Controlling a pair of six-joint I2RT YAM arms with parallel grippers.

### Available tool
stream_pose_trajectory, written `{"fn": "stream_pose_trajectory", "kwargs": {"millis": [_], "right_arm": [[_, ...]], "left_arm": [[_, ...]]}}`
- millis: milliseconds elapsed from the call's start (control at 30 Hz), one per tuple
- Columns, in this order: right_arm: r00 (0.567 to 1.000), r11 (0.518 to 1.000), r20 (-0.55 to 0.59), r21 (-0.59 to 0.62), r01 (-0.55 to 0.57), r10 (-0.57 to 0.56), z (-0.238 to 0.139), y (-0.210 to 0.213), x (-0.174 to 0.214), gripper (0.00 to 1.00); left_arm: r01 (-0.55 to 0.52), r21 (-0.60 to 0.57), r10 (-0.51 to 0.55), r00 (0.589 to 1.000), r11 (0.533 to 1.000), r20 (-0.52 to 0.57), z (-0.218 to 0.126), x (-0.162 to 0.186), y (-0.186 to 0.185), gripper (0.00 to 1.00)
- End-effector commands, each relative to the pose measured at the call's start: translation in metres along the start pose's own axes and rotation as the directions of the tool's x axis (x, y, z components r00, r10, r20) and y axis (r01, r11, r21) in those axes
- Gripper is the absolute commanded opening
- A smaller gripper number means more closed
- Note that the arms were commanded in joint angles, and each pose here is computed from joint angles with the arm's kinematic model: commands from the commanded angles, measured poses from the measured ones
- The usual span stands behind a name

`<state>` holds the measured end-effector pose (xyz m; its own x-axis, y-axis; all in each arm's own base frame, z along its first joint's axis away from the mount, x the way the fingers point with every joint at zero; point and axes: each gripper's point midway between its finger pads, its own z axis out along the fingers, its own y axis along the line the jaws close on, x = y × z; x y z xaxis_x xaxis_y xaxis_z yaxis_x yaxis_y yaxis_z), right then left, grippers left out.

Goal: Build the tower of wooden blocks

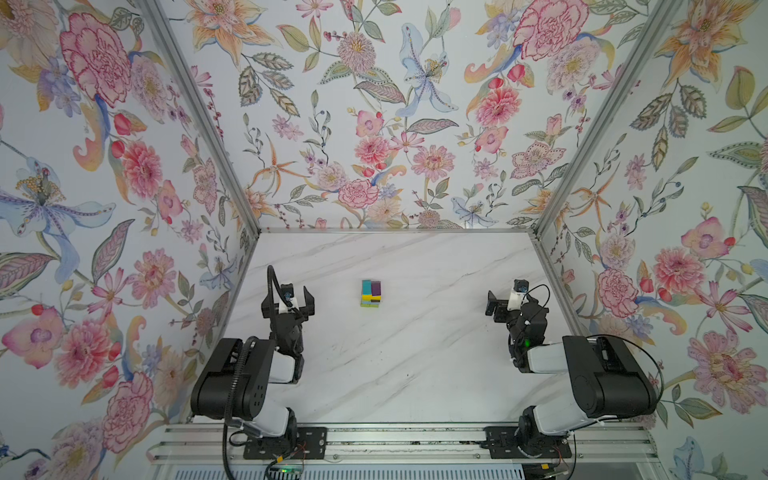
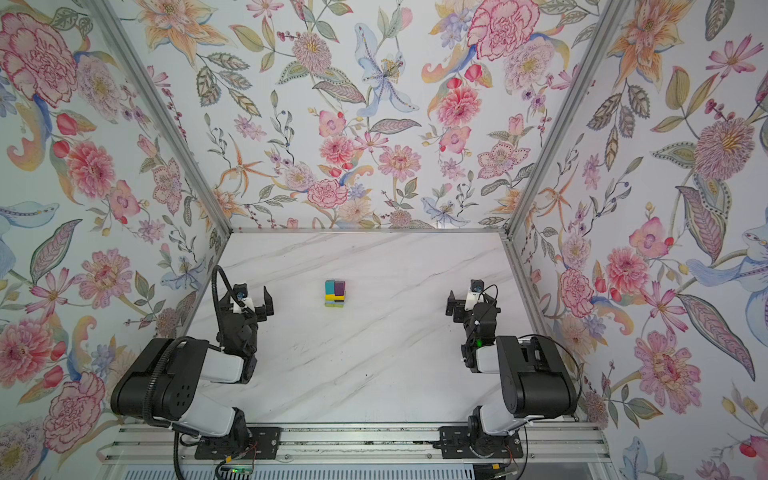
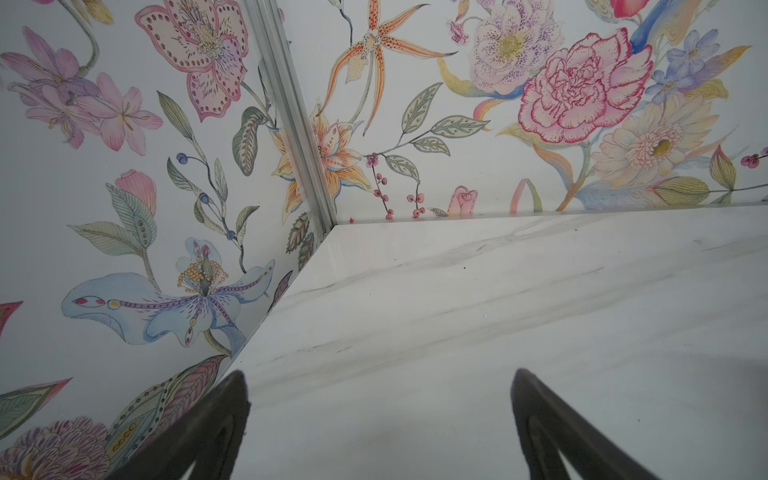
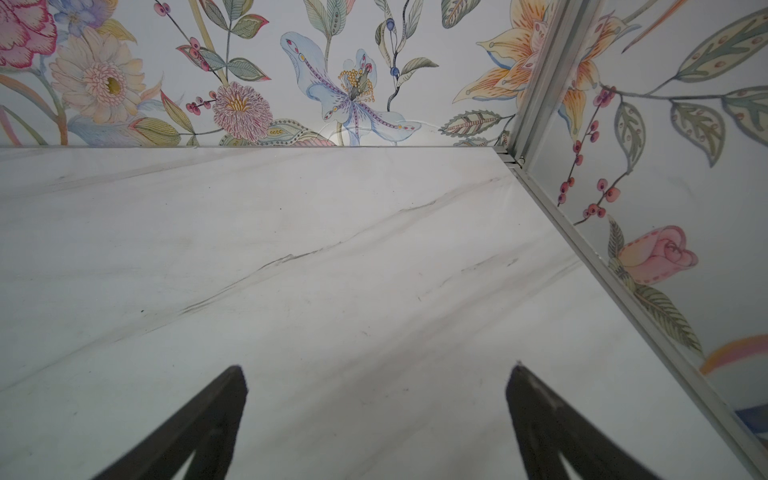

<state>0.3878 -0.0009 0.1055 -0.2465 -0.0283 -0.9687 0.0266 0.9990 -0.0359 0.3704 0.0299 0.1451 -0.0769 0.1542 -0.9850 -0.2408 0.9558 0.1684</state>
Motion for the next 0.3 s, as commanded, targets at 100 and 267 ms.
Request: {"fn": "stream_pose_trajectory", "kwargs": {"millis": [100,267], "right_arm": [[1.0,1.0,0.008,-0.013,0.008,-0.008,-0.0001,0.0019,-0.0005,0.99],[1.0,1.0,0.01,-0.007,0.011,-0.011,-0.0013,0.0014,0.0,0.99]], "left_arm": [[-0.009,0.002,0.009,1.0,1.0,0.013,-0.0017,-0.0014,-0.0013,0.99],[-0.009,0.002,0.009,1.0,1.0,0.013,-0.0017,-0.0013,-0.0011,0.99]]}}
